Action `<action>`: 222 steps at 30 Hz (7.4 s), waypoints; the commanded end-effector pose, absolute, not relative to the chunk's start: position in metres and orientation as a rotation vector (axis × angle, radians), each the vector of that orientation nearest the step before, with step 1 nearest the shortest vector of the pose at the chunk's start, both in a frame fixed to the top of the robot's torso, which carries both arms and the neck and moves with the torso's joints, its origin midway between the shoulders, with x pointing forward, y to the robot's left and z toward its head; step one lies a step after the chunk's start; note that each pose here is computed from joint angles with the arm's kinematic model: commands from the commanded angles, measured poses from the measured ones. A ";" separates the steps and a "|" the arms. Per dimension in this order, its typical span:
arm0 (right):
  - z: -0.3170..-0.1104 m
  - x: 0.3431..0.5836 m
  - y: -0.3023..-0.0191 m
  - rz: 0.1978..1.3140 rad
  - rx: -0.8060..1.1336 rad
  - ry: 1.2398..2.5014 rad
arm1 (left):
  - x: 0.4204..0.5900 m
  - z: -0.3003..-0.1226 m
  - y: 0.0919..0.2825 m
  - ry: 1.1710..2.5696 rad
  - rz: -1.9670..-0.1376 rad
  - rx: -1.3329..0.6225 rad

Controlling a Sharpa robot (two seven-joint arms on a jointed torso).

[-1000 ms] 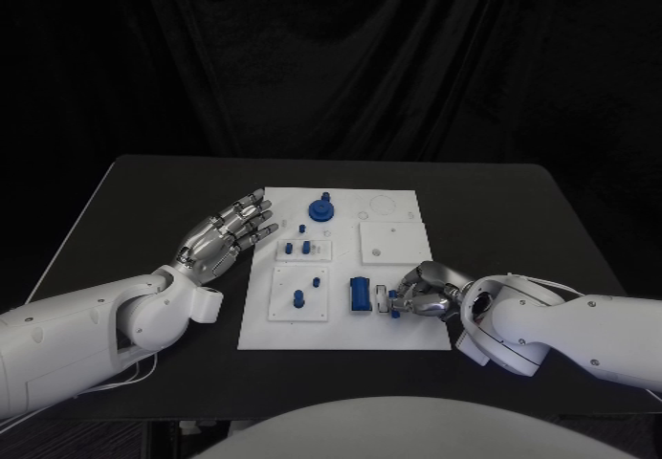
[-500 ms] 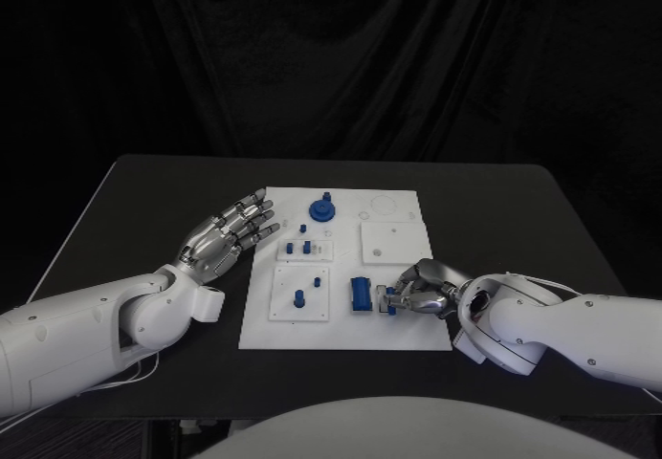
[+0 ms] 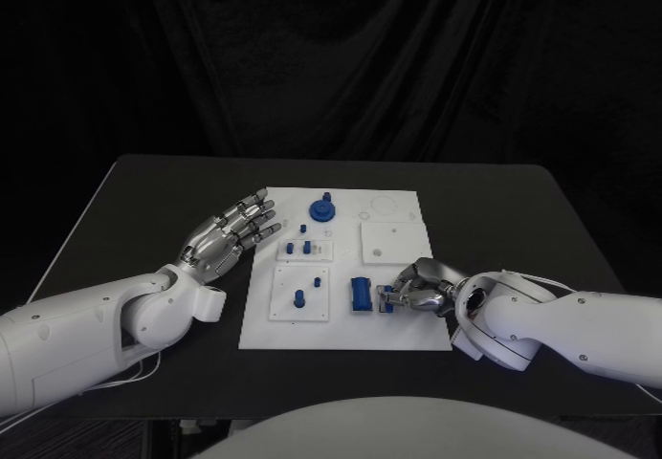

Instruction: Assemble the parts on the task board

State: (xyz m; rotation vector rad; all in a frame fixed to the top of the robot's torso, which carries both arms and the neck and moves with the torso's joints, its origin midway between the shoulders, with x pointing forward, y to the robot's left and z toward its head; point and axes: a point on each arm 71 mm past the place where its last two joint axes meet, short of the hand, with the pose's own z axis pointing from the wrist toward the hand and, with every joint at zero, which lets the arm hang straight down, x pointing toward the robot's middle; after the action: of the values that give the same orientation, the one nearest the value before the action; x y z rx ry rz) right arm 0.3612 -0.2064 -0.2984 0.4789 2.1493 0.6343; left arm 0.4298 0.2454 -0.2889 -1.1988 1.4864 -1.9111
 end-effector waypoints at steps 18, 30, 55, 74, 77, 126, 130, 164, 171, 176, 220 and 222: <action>-0.300 0.366 -0.206 0.560 0.441 2.146 | 0.424 -0.295 0.246 1.473 -1.938 -1.209; -0.298 0.366 -0.207 0.579 0.452 2.126 | 0.423 -0.296 0.247 1.476 -1.933 -1.213; -0.300 0.365 -0.209 0.615 0.486 2.157 | 0.423 -0.297 0.246 1.486 -1.932 -1.218; -0.300 0.362 -0.208 0.659 0.430 2.192 | 0.423 -0.297 0.246 1.494 -1.932 -1.220; -0.300 0.361 -0.207 0.663 0.423 2.201 | 0.423 -0.297 0.246 1.495 -1.931 -1.221; -0.296 0.361 -0.212 0.670 0.449 2.145 | 0.423 -0.299 0.246 1.502 -1.932 -1.225; -0.291 0.361 -0.212 0.687 0.470 2.111 | 0.422 -0.299 0.246 1.502 -1.931 -1.225; -0.283 0.383 -0.208 0.617 0.436 2.118 | 0.422 -0.299 0.243 1.506 -1.937 -1.225; -0.282 0.381 -0.209 0.634 0.427 2.114 | 0.423 -0.300 0.244 1.507 -1.935 -1.226; -0.281 0.379 -0.209 0.646 0.415 2.114 | 0.423 -0.300 0.244 1.508 -1.933 -1.227; -0.270 0.356 -0.196 0.605 -0.092 1.899 | 0.421 -0.301 0.247 1.509 -1.930 -1.232; -0.271 0.357 -0.196 0.598 -0.096 1.901 | 0.421 -0.301 0.247 1.510 -1.931 -1.232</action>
State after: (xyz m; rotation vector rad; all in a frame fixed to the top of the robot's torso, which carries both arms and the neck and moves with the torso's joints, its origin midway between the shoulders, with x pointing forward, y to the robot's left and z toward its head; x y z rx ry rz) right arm 0.3564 -0.1945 -0.2691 -0.0777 1.8981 0.6521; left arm 0.4222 0.2480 -0.3016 -1.2356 1.5148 -1.9058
